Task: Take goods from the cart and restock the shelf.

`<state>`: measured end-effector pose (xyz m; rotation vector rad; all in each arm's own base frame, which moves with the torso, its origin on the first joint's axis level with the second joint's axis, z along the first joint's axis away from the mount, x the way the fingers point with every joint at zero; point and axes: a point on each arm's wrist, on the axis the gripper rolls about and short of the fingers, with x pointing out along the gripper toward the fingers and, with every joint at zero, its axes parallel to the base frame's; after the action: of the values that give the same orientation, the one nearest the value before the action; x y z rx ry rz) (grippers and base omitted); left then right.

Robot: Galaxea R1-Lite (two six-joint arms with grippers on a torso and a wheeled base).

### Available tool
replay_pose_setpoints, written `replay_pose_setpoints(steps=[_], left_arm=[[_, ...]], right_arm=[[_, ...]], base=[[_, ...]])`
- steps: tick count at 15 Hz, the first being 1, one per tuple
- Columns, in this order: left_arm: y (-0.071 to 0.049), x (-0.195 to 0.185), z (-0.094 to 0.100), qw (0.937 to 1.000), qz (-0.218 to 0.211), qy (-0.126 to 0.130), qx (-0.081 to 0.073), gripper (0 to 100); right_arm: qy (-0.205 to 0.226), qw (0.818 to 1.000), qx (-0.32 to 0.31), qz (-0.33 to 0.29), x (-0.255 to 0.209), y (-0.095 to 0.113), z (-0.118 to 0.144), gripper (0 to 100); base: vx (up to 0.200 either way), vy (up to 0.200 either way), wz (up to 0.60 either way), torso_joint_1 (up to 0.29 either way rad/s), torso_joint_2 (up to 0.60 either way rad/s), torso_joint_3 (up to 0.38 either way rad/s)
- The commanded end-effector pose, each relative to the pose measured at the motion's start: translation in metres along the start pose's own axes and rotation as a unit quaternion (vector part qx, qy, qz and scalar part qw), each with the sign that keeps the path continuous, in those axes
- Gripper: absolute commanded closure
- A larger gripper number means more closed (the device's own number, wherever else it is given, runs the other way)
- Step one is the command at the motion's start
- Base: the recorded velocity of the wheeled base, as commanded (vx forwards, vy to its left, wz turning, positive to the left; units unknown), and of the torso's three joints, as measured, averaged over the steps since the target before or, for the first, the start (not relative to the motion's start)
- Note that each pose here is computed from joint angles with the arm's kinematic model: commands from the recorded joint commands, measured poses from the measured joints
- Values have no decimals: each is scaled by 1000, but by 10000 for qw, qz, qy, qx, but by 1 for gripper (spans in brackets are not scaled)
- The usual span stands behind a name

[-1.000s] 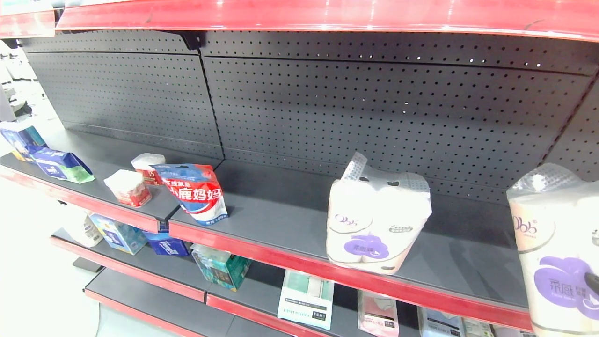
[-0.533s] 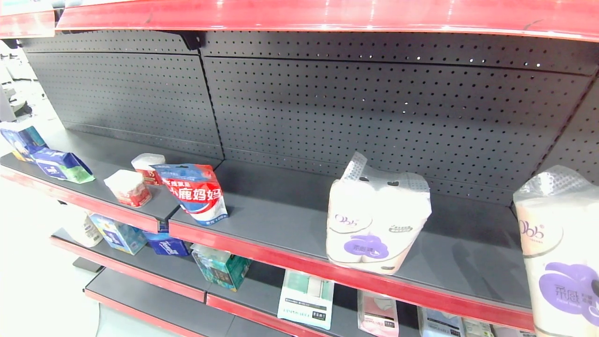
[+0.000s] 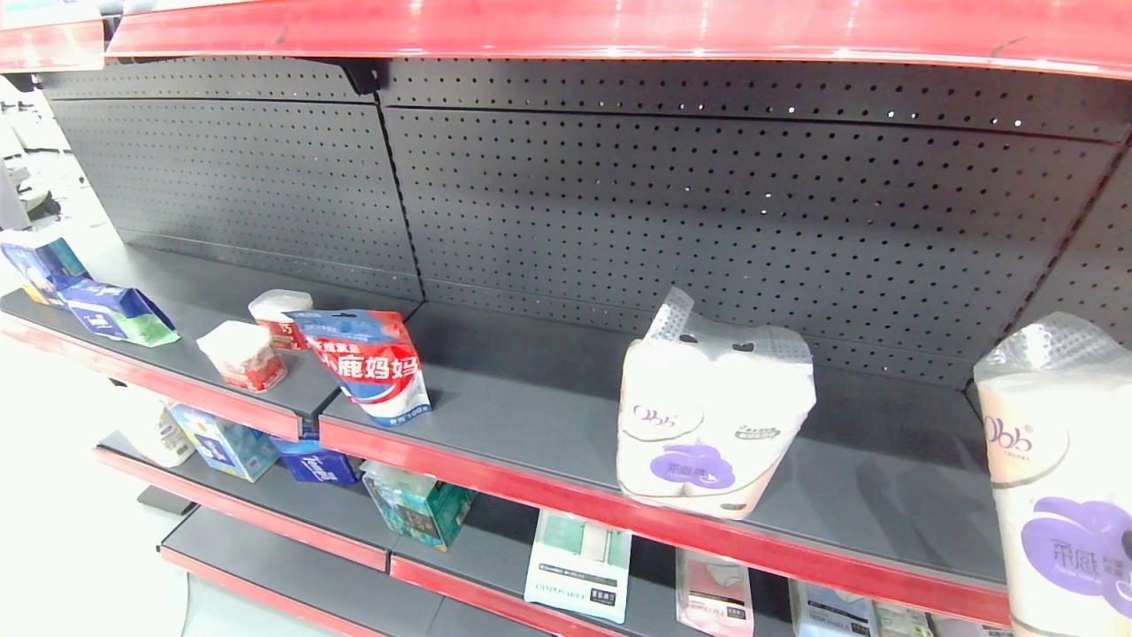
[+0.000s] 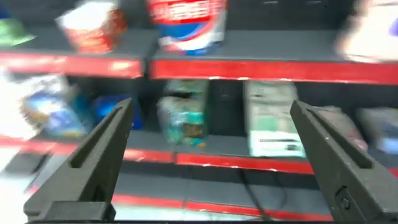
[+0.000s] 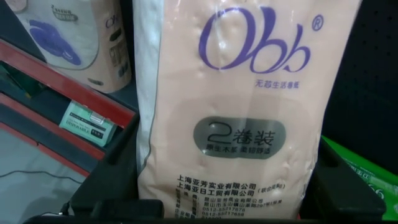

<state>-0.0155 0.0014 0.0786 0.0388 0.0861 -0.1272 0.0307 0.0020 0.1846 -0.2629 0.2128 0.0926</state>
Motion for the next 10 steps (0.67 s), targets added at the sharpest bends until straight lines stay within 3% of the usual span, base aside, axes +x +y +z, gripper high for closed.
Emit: replay_pose_setpoints(steps=[1, 10], left_arm=[[1, 0, -1, 9997, 122, 44, -189, 0], [0, 0, -1, 9998, 114, 44, -181, 0]], right_arm=[[-14, 10000, -4, -5, -1, 0, 0, 100], [88, 10000, 5, 30, 0, 3, -9, 100]], base=[[0, 0, 0, 0, 0, 0], [0, 0, 0, 0, 0, 0]])
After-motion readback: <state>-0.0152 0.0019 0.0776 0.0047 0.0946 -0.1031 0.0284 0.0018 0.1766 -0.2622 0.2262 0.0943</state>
